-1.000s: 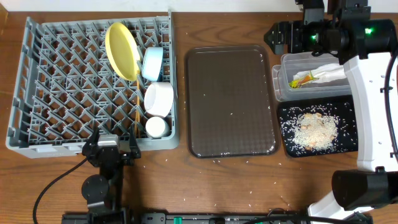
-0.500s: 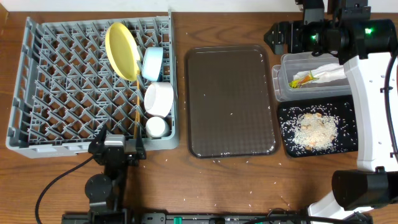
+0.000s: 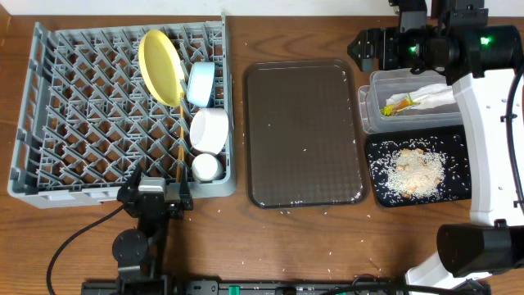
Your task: Sort waste into correct bins and load items into the dishwasher
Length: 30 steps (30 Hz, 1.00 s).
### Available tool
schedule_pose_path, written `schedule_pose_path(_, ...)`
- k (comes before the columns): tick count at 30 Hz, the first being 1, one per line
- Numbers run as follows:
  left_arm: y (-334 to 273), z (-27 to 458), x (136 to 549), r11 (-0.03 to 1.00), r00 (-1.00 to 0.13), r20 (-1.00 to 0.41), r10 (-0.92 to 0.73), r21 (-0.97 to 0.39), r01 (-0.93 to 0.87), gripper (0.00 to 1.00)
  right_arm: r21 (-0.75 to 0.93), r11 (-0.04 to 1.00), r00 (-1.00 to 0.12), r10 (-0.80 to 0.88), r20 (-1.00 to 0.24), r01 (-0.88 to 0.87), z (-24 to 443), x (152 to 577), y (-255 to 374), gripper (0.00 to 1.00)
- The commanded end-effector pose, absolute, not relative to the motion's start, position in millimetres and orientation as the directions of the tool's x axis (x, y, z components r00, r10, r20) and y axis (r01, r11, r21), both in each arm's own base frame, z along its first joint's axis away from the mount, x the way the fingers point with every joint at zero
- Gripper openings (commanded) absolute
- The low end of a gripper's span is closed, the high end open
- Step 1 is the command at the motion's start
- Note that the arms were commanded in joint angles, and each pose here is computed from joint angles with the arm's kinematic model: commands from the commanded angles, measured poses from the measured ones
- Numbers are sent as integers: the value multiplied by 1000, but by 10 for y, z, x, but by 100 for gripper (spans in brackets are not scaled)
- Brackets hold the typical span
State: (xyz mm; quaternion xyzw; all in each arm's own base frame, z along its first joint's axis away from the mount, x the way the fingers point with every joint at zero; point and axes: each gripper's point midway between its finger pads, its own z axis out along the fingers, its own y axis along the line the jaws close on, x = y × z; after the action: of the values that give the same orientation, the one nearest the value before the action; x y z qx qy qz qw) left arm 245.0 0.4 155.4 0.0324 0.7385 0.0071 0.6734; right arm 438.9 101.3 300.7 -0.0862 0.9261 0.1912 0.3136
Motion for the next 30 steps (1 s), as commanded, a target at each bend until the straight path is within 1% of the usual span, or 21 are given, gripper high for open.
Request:
schedule_pose_path(1, -17, 1403, 2442, 997, -136, -988, 68, 61, 52, 92, 298, 910, -782, -43, -622, -287, 3053, 4383, 1047, 99)
schedule_pose_path(8, -17, 1403, 2442, 997, -136, -988, 68, 61, 52, 92, 297, 910, -781, -43, -623, -287, 3053, 4384, 1046, 99)
schedule_pose_path(12, -17, 1403, 2442, 997, -136, -988, 68, 61, 52, 92, 215, 943, -779, -68, -623, -254, 2982, 4420, 901, 99)
schedule_pose_path(17, -17, 1403, 2442, 997, -136, -988, 68, 61, 52, 92, 88, 979, -773, -88, -628, -184, 2983, 4358, 740, 99)
schedule_pose_path(21, -17, 1403, 2442, 997, -136, -988, 68, 61, 52, 92, 16, 989, -735, -100, -671, -149, 3064, 4256, 661, 99)
schedule_pose_path(25, -17, 1403, 2442, 997, -136, -988, 68, 61, 52, 92, 10, 990, -690, -93, -717, -144, 3069, 4103, 622, 99)
schedule_pose_path(30, -17, 1403, 2442, 997, -136, -988, 68, 61, 52, 92, 10, 989, -609, -81, -789, -145, 2967, 3785, 574, 99)
